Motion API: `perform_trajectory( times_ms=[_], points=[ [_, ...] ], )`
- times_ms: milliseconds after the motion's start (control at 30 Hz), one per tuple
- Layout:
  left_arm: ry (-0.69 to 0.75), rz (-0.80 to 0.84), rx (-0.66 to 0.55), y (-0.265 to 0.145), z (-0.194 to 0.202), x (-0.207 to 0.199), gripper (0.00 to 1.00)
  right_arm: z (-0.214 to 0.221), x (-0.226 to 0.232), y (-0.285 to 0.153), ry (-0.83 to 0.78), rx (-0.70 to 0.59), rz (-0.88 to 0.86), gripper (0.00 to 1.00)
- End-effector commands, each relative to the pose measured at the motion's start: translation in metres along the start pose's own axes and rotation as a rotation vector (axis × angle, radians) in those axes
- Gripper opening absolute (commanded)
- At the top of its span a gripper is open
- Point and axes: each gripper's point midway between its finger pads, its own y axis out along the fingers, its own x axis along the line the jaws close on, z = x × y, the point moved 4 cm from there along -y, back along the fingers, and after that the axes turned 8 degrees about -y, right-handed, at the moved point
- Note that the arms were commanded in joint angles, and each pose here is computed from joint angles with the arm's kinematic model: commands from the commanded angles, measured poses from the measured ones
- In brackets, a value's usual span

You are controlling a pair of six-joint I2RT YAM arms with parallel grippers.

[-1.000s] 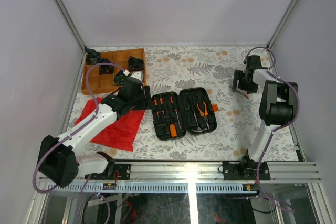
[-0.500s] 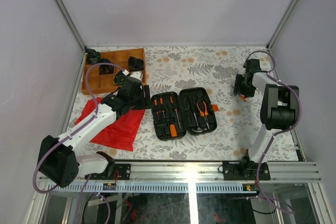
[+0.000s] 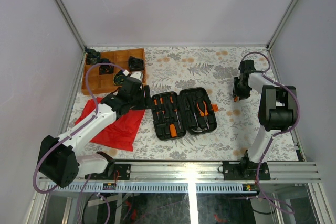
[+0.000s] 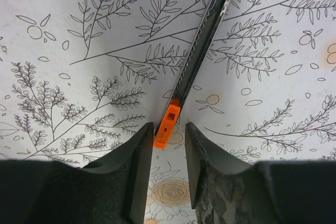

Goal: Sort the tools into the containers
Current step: Pick up the engineering item from the center of the board.

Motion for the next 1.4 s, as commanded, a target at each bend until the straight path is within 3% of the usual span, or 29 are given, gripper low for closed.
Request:
perform_trajectory(
  times_ms=[0, 300, 400, 500, 867, 1133, 1367],
  points=[
    [0.007, 0.004, -0.008, -0.001, -0.002, 0.002, 0.60, 0.020, 0.000, 0.004, 0.005, 0.082, 0.022, 0.36],
    [0.006, 0.004, -0.006, 0.000, -0.002, 0.002, 0.60, 0.010, 0.002, 0.004, 0.075, 0.028, 0.023, 0.40],
    [0.005, 0.004, -0.007, 0.000, -0.003, 0.002, 0.60, 0.007, 0.005, 0.005, 0.099, 0.017, 0.012, 0.51],
    [0.004, 0.004, -0.005, 0.000, -0.002, 0.002, 0.60, 0.004, 0.003, 0.008, 0.132, 0.004, 0.023, 0.53],
    [0.001, 0.010, 0.000, 0.001, -0.003, 0.002, 0.60, 0.012, -0.011, 0.015, 0.179, 0.023, 0.120, 0.34],
    [-0.004, 0.006, -0.012, 0.000, -0.005, 0.004, 0.60, 0.010, -0.007, 0.003, 0.174, -0.040, 0.077, 0.15],
    [-0.010, 0.010, -0.010, 0.000, -0.005, 0.003, 0.60, 0.008, 0.002, -0.020, 0.164, -0.096, -0.005, 0.04]
  ],
)
